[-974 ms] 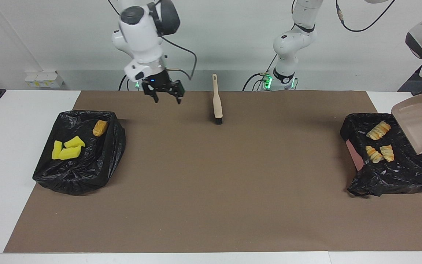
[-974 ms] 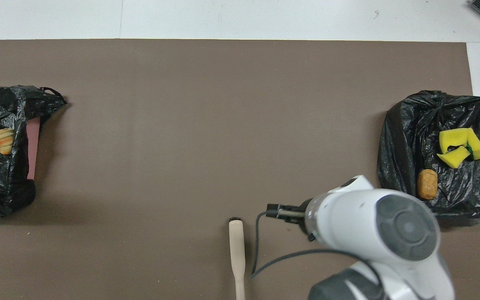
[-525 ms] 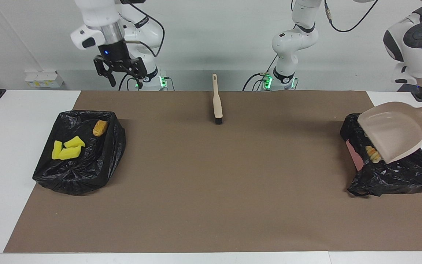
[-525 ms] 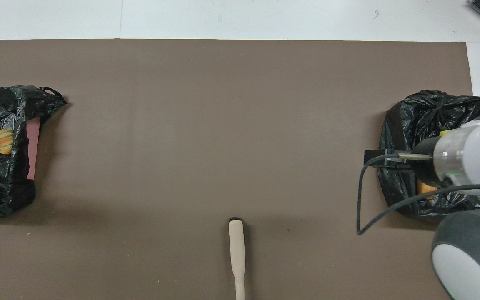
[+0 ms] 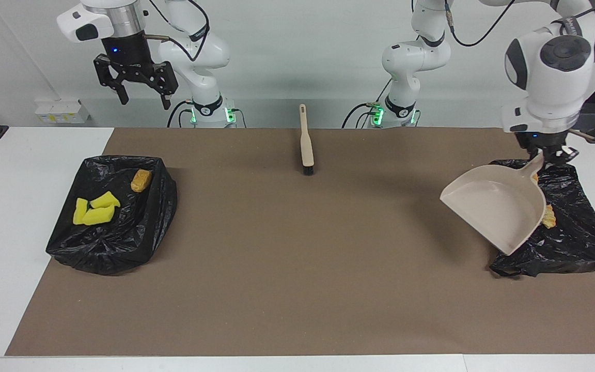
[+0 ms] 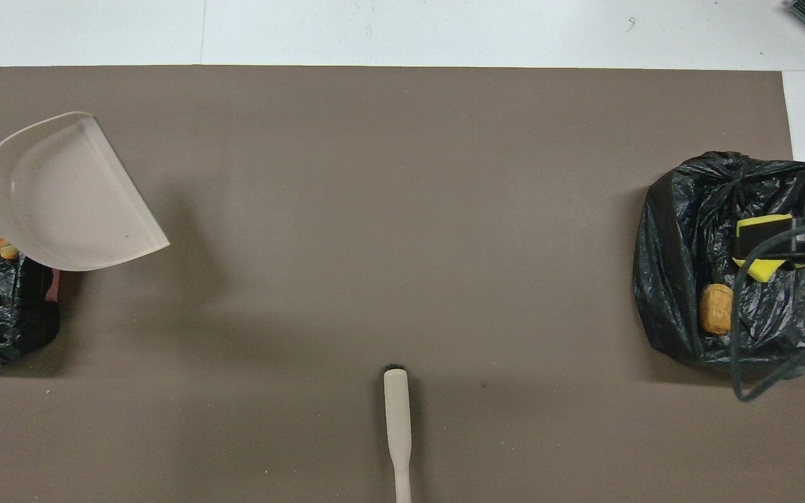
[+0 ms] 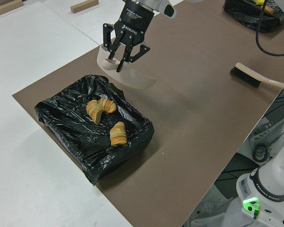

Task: Sweep and dump trash in bin
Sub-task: 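Carry the empty dustpan back to the table centre with the left gripper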

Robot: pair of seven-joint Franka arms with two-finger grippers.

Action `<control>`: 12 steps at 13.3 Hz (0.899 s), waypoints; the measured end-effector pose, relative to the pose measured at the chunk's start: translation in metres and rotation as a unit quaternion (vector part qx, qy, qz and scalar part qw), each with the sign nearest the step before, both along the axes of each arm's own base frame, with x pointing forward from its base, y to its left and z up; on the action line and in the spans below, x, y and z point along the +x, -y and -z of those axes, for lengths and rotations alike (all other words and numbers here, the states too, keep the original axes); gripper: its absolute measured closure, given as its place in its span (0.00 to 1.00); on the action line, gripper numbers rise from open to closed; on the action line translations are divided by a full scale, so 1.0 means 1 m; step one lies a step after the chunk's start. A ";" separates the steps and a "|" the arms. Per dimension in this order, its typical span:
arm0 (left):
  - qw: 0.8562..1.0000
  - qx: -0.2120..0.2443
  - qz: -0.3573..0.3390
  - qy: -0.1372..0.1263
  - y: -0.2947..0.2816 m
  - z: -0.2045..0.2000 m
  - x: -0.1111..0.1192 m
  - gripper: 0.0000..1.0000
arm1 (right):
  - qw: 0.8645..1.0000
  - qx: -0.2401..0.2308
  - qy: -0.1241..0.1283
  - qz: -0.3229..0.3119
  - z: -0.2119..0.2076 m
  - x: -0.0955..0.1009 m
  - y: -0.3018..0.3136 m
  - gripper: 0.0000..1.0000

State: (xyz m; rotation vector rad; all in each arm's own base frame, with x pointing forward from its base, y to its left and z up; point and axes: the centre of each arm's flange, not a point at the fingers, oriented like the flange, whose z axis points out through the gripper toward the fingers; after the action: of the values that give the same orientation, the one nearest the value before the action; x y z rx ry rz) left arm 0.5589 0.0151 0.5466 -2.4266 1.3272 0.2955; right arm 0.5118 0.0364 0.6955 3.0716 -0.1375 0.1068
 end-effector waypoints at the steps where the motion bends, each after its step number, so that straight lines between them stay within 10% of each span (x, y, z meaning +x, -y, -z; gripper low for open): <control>1: 0.999 -0.021 -0.033 0.010 0.021 0.002 -0.002 0.68 | 1.000 0.000 -0.001 -0.004 0.001 0.002 0.001 0.00; 12: 0.930 -0.175 -0.320 0.036 0.234 0.024 -0.049 0.68 | 1.000 0.005 -0.021 0.008 -0.001 0.013 0.014 0.00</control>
State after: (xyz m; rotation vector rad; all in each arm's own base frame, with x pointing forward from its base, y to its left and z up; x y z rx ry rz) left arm 0.5095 -0.2185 0.5231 -3.0916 0.5469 0.1289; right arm 0.5249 0.0227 0.6968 3.0805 -0.1624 0.0419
